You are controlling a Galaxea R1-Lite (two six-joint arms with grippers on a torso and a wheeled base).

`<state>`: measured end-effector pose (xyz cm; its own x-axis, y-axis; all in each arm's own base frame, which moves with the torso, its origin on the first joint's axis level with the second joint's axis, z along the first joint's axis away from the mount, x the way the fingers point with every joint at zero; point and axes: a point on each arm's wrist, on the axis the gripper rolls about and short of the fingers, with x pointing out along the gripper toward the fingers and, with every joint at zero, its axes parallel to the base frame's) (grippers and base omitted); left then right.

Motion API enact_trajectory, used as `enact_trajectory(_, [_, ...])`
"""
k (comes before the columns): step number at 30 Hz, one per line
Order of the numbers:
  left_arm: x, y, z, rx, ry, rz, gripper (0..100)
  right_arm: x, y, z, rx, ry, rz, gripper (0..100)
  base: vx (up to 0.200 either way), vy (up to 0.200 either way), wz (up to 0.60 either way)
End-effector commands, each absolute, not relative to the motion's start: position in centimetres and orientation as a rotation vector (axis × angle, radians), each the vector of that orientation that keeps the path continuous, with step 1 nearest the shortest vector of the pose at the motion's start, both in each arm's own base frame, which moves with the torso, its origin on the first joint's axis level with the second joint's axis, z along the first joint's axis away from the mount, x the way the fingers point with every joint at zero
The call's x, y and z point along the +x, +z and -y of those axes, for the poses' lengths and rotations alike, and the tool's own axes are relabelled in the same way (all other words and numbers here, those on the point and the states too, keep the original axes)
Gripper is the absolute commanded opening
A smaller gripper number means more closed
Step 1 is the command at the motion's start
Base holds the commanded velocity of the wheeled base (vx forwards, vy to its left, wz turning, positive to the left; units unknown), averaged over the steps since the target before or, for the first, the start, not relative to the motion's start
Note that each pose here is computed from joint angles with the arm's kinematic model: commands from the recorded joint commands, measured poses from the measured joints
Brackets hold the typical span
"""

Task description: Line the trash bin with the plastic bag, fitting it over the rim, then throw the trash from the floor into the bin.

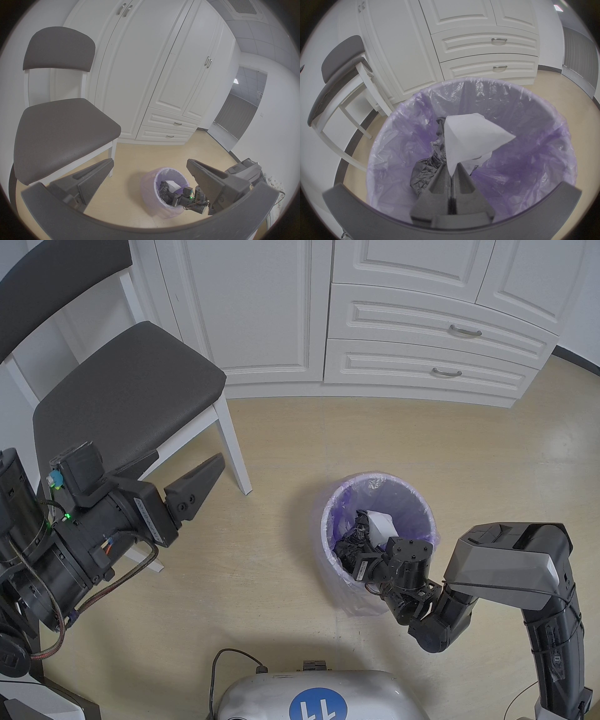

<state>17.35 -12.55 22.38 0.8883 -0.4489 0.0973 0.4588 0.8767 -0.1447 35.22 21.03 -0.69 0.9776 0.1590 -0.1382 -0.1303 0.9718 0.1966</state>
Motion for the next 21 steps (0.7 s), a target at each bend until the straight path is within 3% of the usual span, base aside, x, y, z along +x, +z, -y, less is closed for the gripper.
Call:
enact_trajectory(1, [17.4,22.4,12.6,-0.166,-0.473,0.061,100,35.2,-1.0,-21.1,0.184,0.146,-0.161,0,0.0,0.0,0.0])
enact_trajectory(21, [17.3,22.2,12.8,-0.163,-0.486,0.052,100,35.1,-3.2,-21.6,0.166,0.154,-0.193,0,0.0,0.0,0.0])
